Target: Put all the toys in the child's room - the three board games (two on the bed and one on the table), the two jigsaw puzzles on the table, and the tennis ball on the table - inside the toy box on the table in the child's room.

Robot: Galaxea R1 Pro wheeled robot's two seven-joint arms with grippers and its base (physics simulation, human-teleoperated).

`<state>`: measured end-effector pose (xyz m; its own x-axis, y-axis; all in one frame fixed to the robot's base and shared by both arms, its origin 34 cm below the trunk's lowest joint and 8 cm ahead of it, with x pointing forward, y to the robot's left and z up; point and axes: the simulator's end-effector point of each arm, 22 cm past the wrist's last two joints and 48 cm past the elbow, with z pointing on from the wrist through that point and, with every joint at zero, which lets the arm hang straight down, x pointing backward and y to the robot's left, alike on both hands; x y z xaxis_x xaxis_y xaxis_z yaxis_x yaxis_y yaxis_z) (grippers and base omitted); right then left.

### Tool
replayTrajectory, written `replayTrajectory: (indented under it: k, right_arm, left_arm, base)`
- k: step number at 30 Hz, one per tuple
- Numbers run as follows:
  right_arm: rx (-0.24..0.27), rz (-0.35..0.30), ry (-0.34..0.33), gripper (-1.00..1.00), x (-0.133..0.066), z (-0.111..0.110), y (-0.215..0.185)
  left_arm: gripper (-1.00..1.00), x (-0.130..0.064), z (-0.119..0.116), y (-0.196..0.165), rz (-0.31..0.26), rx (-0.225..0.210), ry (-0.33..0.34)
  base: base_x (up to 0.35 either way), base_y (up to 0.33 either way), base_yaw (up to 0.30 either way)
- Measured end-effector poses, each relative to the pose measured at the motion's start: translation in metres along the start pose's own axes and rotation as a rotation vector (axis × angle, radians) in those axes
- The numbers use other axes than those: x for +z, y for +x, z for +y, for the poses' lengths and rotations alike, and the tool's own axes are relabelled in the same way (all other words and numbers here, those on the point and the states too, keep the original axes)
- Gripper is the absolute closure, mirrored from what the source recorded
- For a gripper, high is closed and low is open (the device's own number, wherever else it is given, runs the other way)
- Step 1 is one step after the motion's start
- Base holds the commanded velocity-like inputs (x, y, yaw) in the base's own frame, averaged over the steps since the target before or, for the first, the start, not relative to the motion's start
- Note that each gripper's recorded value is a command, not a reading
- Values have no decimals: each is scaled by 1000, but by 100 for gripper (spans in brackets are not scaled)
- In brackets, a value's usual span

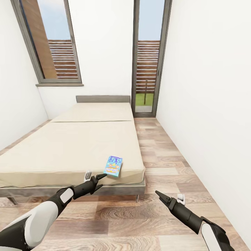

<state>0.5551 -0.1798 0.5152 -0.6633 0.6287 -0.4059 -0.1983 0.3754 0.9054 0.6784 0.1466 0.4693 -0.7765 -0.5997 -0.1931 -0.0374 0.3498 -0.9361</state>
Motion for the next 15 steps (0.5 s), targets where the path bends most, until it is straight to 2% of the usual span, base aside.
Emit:
replayTrajectory:
  k: [9, 15]
  right_arm:
    - [0, 0, 0, -100, 0, 0, 0]
    - [0, 0, 0, -100, 0, 0, 0]
  left_arm:
    - [-100, 0, 0, 1, 2, 1, 0]
    - [-100, 1, 0, 1, 4, 3, -2]
  base:
    - [3, -3, 0]
    - [70, -68, 0]
